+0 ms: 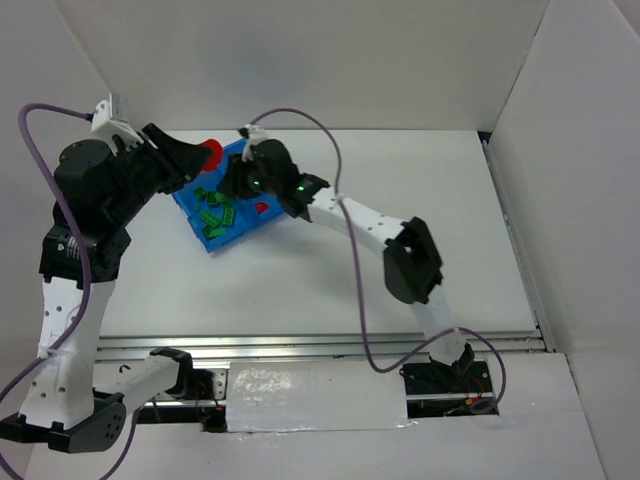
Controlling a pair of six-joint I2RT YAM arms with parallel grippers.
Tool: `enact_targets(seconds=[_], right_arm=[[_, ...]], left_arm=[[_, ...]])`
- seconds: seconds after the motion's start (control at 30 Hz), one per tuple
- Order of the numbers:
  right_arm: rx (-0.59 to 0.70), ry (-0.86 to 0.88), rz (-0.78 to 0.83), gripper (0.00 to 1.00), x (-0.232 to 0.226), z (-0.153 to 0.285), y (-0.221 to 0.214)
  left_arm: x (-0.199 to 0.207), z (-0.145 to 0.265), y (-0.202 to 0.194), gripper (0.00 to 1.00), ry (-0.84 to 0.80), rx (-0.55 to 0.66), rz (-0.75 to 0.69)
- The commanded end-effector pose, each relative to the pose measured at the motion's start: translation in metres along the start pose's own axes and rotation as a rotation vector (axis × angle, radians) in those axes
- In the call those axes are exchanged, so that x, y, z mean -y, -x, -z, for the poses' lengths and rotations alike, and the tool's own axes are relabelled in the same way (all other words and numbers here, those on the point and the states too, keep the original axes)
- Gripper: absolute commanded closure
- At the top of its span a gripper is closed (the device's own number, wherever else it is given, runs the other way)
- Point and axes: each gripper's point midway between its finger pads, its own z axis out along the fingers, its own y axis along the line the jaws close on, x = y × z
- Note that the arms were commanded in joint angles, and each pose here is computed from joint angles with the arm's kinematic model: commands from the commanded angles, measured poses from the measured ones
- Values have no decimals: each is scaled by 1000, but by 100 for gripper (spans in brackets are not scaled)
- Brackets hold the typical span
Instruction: Sort the legos into containers by color
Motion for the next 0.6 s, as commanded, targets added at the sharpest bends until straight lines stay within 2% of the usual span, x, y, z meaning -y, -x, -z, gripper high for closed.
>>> enact_targets(seconds=[0.0,0.07,0.1,0.23,0.33,0.37,0.47,0.57], right_arm=[[140,-84,146,100,-12,-38,35],[190,-86,144,96,-7,-45,38],[208,-126,154,89,2,-48,37],[263,-111,208,86,-12,-58,46],[306,-123,211,78,-13,-66,55],[316,-129,210,56,-11,-68,55],[345,-130,226,28,-14,-63,68],[367,-91,240,17,-21,-53,88]], left_arm=[[-22,11,14,100,159,48,33],[-25,8,11,100,181,20,30],[-28,9,8,100,194,6,29],[-24,19,12,100,182,19,-3],[-28,28,24,100,236,57,-31],[-26,30,24,100,235,59,-38],[-28,35,25,100,256,74,-54],[-31,31,23,100,272,70,-63]])
